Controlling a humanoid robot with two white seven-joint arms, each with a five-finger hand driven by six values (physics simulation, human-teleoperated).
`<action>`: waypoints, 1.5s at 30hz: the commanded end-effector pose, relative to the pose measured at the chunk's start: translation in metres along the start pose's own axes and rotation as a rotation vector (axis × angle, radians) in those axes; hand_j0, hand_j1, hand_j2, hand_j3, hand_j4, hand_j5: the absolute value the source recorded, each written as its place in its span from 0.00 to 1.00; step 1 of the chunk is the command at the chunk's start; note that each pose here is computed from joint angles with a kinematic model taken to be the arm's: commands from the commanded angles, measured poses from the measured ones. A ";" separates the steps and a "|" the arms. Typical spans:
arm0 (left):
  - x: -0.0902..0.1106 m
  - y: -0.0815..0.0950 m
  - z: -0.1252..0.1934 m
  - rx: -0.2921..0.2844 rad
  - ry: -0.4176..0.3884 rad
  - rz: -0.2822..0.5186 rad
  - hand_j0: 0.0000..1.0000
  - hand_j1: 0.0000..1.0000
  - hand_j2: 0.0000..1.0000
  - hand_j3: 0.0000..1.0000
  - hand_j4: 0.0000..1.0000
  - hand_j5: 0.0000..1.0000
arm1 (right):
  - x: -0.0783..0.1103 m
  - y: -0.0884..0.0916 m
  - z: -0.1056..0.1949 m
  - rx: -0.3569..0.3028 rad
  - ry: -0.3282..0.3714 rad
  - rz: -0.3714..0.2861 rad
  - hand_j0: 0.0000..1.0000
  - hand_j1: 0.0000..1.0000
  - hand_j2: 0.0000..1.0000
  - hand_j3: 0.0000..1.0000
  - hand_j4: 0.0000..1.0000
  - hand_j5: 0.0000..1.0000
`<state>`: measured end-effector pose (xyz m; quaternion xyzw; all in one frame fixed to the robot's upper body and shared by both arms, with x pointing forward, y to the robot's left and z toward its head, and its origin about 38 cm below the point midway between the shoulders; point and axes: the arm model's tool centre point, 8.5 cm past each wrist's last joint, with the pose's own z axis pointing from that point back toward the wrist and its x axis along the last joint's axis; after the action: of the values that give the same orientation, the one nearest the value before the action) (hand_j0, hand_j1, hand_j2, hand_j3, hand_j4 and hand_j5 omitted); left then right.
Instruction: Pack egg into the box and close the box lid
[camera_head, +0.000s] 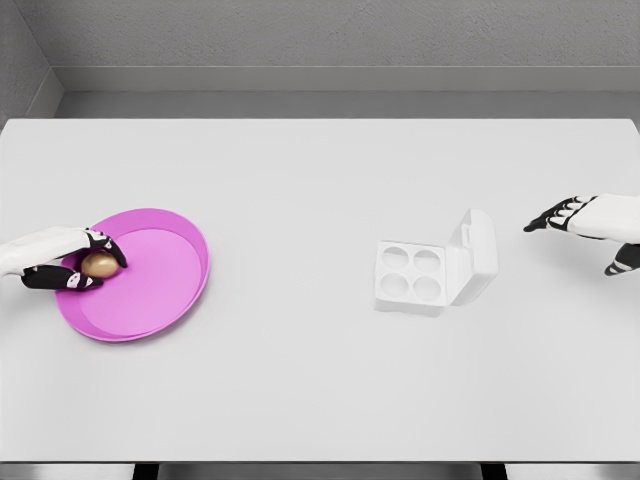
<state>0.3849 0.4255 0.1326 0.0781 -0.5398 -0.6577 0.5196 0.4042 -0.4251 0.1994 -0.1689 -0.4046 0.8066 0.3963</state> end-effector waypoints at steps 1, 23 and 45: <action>0.001 0.001 0.000 0.003 -0.003 0.003 0.46 0.46 0.46 0.46 0.46 0.46 | -0.001 -0.001 0.001 -0.004 0.004 -0.005 1.00 1.00 1.00 1.00 1.00 1.00; 0.043 0.012 -0.017 0.040 -0.134 -0.054 0.34 0.34 0.34 0.34 0.34 0.34 | 0.002 -0.001 -0.005 -0.011 -0.009 -0.009 1.00 1.00 1.00 1.00 1.00 1.00; 0.090 0.019 -0.042 0.072 -0.277 -0.104 0.34 0.34 0.34 0.34 0.34 0.34 | -0.002 0.000 -0.004 -0.013 0.000 -0.018 1.00 1.00 1.00 1.00 1.00 1.00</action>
<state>0.3834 0.3365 0.1714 0.0374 -0.6194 -0.6726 0.4032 0.4077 -0.4227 0.1968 -0.1672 -0.4105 0.8026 0.3992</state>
